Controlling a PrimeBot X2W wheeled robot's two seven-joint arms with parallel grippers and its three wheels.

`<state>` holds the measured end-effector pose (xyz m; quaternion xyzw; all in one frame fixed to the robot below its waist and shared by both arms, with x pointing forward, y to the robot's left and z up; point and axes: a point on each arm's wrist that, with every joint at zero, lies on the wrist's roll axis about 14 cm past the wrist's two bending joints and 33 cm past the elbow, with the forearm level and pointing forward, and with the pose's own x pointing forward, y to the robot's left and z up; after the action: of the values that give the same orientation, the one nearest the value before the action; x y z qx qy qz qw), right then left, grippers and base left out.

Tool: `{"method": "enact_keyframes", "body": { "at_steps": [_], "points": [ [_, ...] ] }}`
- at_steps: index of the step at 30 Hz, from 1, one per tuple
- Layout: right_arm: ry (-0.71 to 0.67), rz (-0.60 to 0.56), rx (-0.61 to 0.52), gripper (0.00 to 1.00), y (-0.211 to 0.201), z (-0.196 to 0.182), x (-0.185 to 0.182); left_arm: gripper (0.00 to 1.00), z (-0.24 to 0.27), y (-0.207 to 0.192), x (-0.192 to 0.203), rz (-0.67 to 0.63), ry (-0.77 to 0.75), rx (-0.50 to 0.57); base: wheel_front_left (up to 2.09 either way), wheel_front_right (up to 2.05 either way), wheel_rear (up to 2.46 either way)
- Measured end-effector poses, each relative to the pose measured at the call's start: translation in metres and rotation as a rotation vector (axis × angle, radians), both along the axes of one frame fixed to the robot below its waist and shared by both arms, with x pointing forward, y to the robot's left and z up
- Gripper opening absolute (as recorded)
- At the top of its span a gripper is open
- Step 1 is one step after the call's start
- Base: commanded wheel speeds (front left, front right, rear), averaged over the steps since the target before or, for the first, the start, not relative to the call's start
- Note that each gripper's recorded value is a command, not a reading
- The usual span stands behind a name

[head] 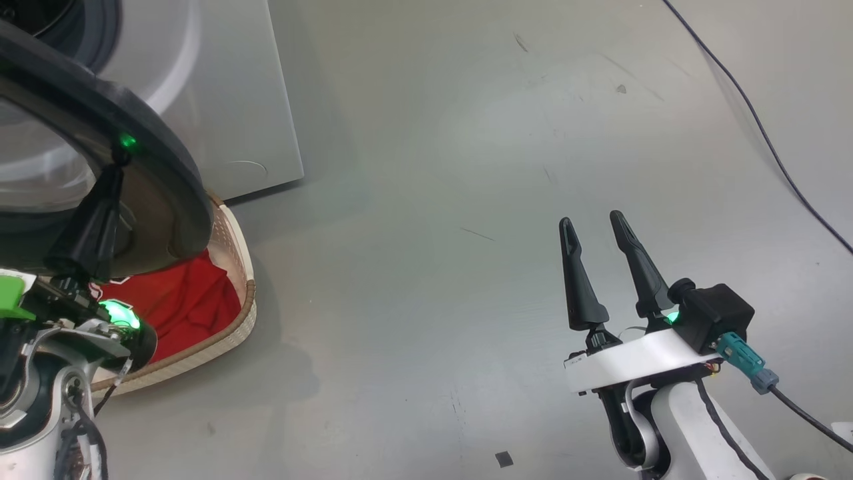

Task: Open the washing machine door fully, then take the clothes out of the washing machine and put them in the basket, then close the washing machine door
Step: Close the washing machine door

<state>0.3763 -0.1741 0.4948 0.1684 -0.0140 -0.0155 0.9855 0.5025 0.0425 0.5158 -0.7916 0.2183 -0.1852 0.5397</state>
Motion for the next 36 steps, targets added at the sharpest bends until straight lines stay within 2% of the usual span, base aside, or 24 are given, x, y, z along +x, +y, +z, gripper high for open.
{"method": "enact_keyframes", "body": {
  "at_steps": [11, 18, 22, 25, 26, 27, 36],
  "points": [
    [-0.016, -0.006, 0.001, 1.00, 0.000, 0.005, 0.004, 0.00, -0.004, -0.013, -0.012, -0.061, -0.012, 0.033, 0.00, 0.00, 0.00],
    [-0.037, 0.019, -0.009, 1.00, 0.006, 0.010, 0.006, 0.00, -0.018, -0.024, -0.053, -0.221, -0.120, 0.276, 0.00, 0.00, 0.00],
    [-0.050, 0.045, -0.024, 1.00, 0.012, 0.013, 0.007, 0.00, -0.027, -0.022, -0.078, -0.265, -0.163, 0.372, 0.00, 0.00, 0.00],
    [-0.059, 0.064, -0.029, 1.00, 0.017, 0.015, 0.007, 0.00, -0.030, -0.007, -0.084, -0.240, -0.209, 0.481, 0.00, 0.00, 0.00],
    [-0.063, 0.077, -0.027, 1.00, 0.020, 0.016, 0.007, 0.00, -0.035, 0.008, -0.087, -0.207, -0.225, 0.578, 0.00, 0.00, 0.00],
    [-0.067, 0.085, -0.026, 1.00, 0.022, 0.017, 0.007, 0.00, -0.037, 0.014, -0.088, -0.188, -0.231, 0.616, 0.00, 0.00, 0.00],
    [-0.107, 0.155, -0.022, 1.00, 0.043, 0.028, 0.007, 0.00, -0.030, 0.063, -0.099, 0.007, -0.318, 0.899, 0.00, 0.00, 0.00]
  ]
}}
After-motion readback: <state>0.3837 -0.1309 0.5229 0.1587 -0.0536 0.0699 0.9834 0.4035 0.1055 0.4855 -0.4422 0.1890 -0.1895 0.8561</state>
